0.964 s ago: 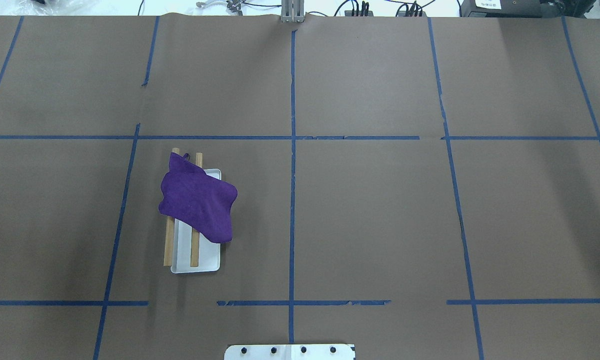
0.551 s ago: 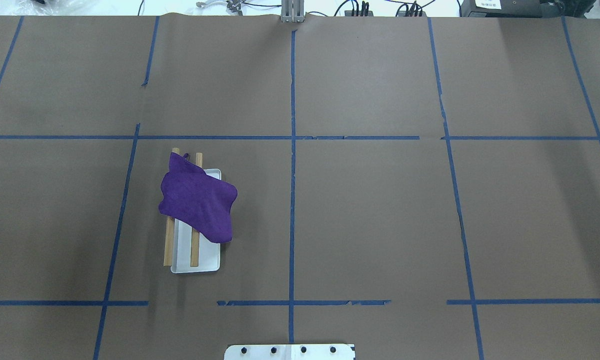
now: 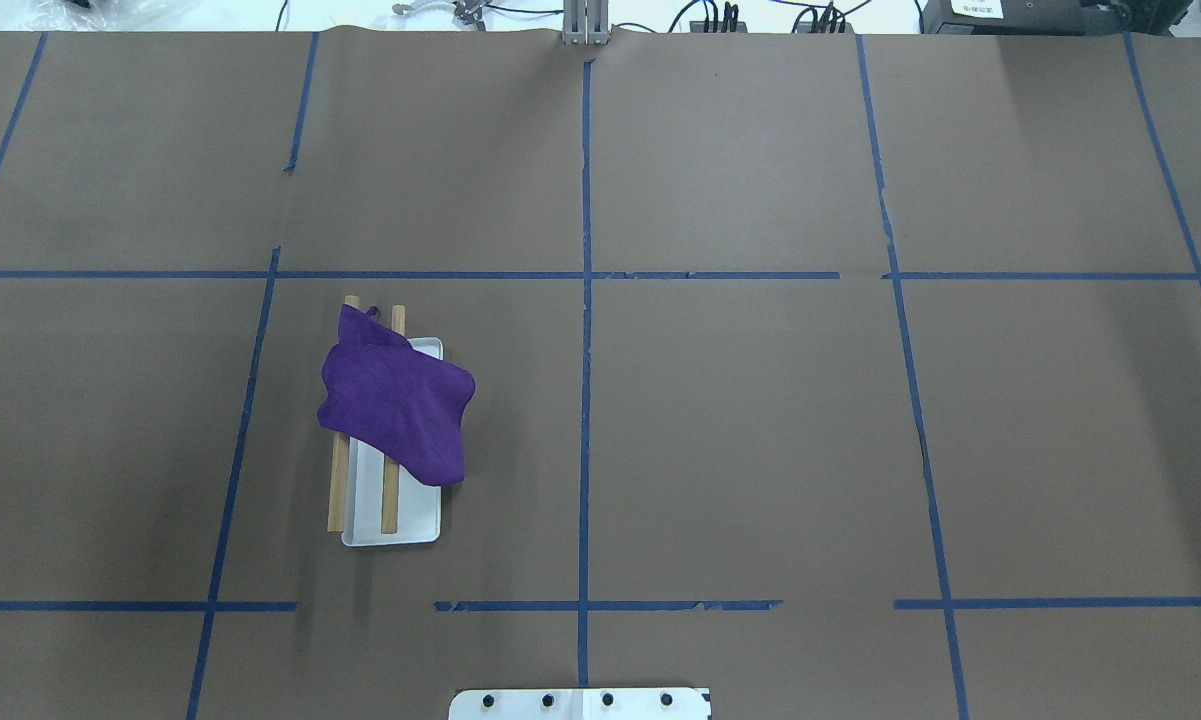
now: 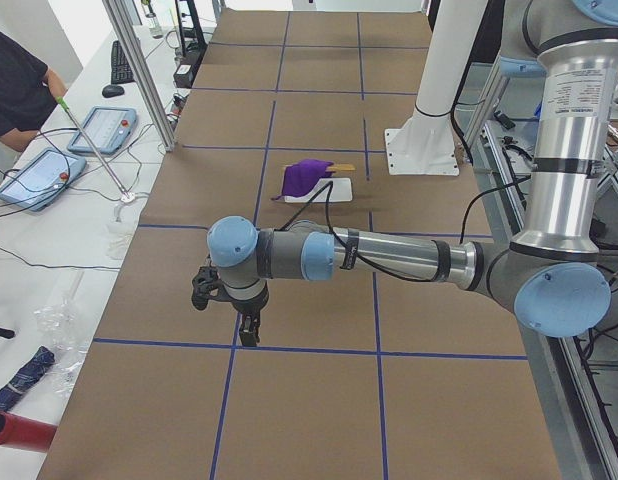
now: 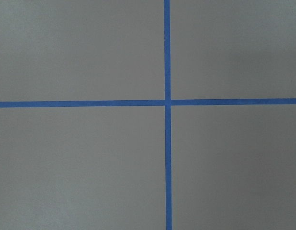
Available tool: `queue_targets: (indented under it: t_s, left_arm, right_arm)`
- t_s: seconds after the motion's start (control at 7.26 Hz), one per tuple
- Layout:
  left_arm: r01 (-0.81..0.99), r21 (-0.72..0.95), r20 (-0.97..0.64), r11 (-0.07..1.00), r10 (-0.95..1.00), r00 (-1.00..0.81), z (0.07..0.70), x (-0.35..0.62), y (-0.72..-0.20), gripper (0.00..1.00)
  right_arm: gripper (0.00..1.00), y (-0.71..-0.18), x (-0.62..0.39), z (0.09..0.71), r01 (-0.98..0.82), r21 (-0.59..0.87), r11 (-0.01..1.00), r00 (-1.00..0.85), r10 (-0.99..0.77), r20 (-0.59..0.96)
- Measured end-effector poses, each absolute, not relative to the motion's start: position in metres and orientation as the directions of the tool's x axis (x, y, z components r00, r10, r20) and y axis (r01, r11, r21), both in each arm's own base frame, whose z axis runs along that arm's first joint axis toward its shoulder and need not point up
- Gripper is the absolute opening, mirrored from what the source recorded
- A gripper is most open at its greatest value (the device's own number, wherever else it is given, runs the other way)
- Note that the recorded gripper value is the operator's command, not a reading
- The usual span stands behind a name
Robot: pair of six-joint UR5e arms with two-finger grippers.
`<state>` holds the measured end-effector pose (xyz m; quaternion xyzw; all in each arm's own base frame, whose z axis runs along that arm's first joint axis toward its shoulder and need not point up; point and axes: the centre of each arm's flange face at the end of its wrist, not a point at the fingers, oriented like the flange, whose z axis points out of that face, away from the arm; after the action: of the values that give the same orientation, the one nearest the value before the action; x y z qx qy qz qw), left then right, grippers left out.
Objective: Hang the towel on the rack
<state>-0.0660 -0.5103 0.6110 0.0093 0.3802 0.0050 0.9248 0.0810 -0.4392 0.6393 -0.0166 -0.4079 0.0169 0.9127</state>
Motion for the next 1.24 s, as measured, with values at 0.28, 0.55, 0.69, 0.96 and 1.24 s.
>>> queue_targets:
  t_s: [0.28, 0.55, 0.69, 0.96, 1.24]
  left_arm:
    - [-0.002, 0.023, -0.703, 1.0, 0.018, 0.711, 0.6098, -0.0661, -0.5113, 1.0]
    - [-0.001, 0.022, -0.703, 1.0, 0.017, 0.711, 0.6096, -0.0662, -0.5114, 1.0]
    - [0.0, 0.022, -0.703, 1.0, 0.015, 0.711, 0.6099, -0.0665, -0.5112, 1.0]
    - [0.0, 0.022, -0.703, 1.0, 0.016, 0.711, 0.6093, -0.0664, -0.5117, 1.0]
    - [0.0, 0.024, -0.703, 1.0, 0.017, 0.711, 0.608, -0.0661, -0.5131, 1.0]
  right_arm:
    - [1.0, -0.4333, 0.0826, 0.6429, -0.026, -0.01, 1.0, 0.668, 0.025, 0.744]
    - [1.0, -0.4338, 0.083, 0.6423, -0.029, -0.003, 1.0, 0.668, 0.022, 0.744]
    - [1.0, -0.4339, 0.0833, 0.6424, -0.03, -0.003, 1.0, 0.667, 0.023, 0.744]
    - [1.0, -0.434, 0.085, 0.642, -0.035, -0.002, 0.999, 0.666, 0.025, 0.746]
    - [1.0, -0.4345, 0.0873, 0.6406, -0.041, 0.0, 0.999, 0.664, 0.027, 0.747]
